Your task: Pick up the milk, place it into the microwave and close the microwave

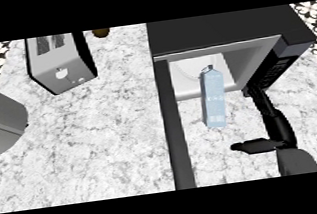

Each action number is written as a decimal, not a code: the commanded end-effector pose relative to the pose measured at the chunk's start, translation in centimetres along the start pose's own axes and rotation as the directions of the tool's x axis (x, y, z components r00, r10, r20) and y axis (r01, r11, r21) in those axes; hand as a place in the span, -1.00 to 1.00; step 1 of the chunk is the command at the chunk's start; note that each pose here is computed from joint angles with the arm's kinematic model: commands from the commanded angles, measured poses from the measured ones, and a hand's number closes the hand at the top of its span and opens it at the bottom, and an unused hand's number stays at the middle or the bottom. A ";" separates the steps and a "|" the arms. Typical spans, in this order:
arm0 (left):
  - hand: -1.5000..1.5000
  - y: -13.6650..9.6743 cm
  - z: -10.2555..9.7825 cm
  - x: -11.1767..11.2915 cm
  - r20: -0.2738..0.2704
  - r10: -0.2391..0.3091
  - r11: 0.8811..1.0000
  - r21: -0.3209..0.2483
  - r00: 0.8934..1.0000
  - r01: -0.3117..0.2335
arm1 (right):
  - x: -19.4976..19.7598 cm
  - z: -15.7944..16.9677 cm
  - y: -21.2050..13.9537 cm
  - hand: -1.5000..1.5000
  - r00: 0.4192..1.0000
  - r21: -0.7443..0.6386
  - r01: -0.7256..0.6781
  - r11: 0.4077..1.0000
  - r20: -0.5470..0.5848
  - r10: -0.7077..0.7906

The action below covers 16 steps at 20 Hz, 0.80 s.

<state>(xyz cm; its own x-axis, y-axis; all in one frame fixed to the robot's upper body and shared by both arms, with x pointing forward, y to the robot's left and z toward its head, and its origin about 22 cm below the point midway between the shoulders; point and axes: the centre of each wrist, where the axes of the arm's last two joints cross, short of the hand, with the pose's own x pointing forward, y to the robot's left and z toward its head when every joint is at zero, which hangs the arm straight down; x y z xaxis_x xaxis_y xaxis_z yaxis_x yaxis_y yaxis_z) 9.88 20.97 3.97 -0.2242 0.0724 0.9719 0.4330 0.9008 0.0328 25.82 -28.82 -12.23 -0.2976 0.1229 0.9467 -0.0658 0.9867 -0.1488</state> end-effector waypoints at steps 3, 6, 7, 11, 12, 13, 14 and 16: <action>1.00 -0.9 -3.0 -1.3 -0.023 -0.031 0.998 -0.052 0.999 0.030 | 2.7 6.1 -1.4 -1.00 1.000 -0.019 0.007 1.000 0.019 -0.007; 1.00 -1.3 -6.7 -2.2 -0.035 -0.077 0.991 -0.112 0.996 0.073 | 4.5 8.0 -2.9 -1.00 0.999 -0.060 -0.001 0.998 0.046 0.004; 1.00 -2.7 -8.0 -2.1 -0.032 -0.110 0.987 -0.119 0.993 0.105 | 5.2 7.7 -3.6 -1.00 0.999 -0.076 -0.032 0.997 0.028 0.034; 1.00 -3.8 -10.3 -3.9 -0.074 -0.121 0.972 -0.212 0.990 0.103 | 8.1 12.0 -5.7 -1.00 0.996 -0.107 -0.083 0.991 0.026 0.086; 1.00 -4.2 -10.9 -5.5 -0.107 -0.143 0.954 -0.279 0.984 0.108 | 7.8 12.2 -5.3 -1.00 0.995 -0.105 -0.083 0.991 0.044 0.088; 1.00 -4.4 -11.1 -4.3 -0.137 -0.166 0.932 -0.346 0.977 0.110 | 8.5 12.3 -6.0 -1.00 0.995 -0.128 -0.088 0.988 0.027 0.092; 1.00 -5.3 -11.3 -6.1 -0.147 -0.176 0.909 -0.405 0.973 0.103 | 9.3 12.2 -8.4 -1.00 0.994 -0.110 -0.105 0.988 0.031 0.109; 1.00 -6.0 -13.1 -6.7 -0.148 -0.259 0.881 -0.442 0.954 0.171 | 8.7 13.8 -6.9 -1.00 0.993 -0.142 -0.112 0.984 0.031 0.117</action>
<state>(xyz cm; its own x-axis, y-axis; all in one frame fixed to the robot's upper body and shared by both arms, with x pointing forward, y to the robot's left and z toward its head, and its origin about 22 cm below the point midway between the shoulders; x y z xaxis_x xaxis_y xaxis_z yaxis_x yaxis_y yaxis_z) 18.42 12.05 1.22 -0.1860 -0.1236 0.9747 0.6656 0.7139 0.2176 12.53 -35.36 -7.40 -0.3247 0.2063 0.9231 0.0757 0.9785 -0.1920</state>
